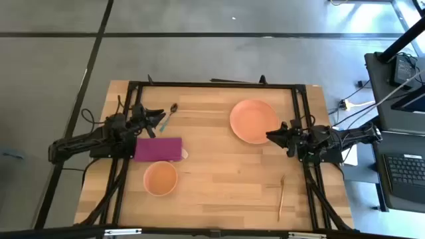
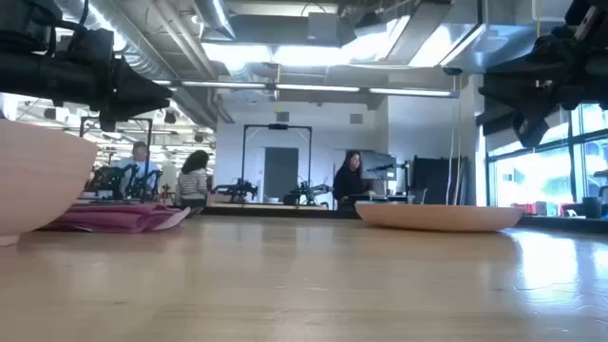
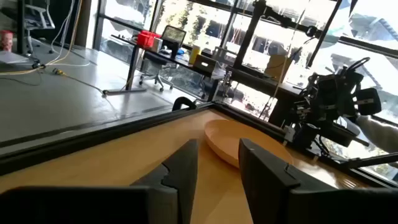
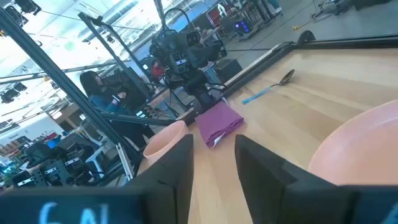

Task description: Set table place

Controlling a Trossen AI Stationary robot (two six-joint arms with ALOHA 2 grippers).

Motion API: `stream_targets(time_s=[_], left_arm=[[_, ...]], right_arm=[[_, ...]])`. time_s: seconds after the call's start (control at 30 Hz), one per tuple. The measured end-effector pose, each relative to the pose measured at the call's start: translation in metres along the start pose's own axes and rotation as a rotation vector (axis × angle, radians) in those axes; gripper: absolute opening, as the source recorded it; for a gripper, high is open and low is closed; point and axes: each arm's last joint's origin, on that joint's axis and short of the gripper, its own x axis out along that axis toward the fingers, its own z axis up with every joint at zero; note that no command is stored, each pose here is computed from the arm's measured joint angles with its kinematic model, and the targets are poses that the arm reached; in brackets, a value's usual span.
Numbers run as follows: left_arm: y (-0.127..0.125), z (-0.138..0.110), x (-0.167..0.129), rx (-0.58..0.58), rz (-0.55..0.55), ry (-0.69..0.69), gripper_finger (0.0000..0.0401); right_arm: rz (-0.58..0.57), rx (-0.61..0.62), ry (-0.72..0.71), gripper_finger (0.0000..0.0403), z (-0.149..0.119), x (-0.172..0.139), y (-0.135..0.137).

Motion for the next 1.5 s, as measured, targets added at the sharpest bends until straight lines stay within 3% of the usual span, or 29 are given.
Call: stream_targets(time_s=[0.87, 1.4, 1.5], left_arm=[[0.0000, 0.0001, 0.0000, 0.000, 0.000, 0.000, 0.0110], [0.0000, 0.0001, 0.0000, 0.000, 0.000, -0.001, 0.0110], [0.0000, 0.0000, 0.0000, 0.000, 0.000, 0.000, 0.0110]], right_arm=[[0.001, -0.031, 0.002, 0.0120, -0.0001, 0.0000, 0.0000], [0.157, -0.107, 0.134, 0.0120, -0.0065, -0.0011, 0.0044], [0.137, -0.117, 0.107, 0.0120, -0.0062, -0.0014, 0.0057]])
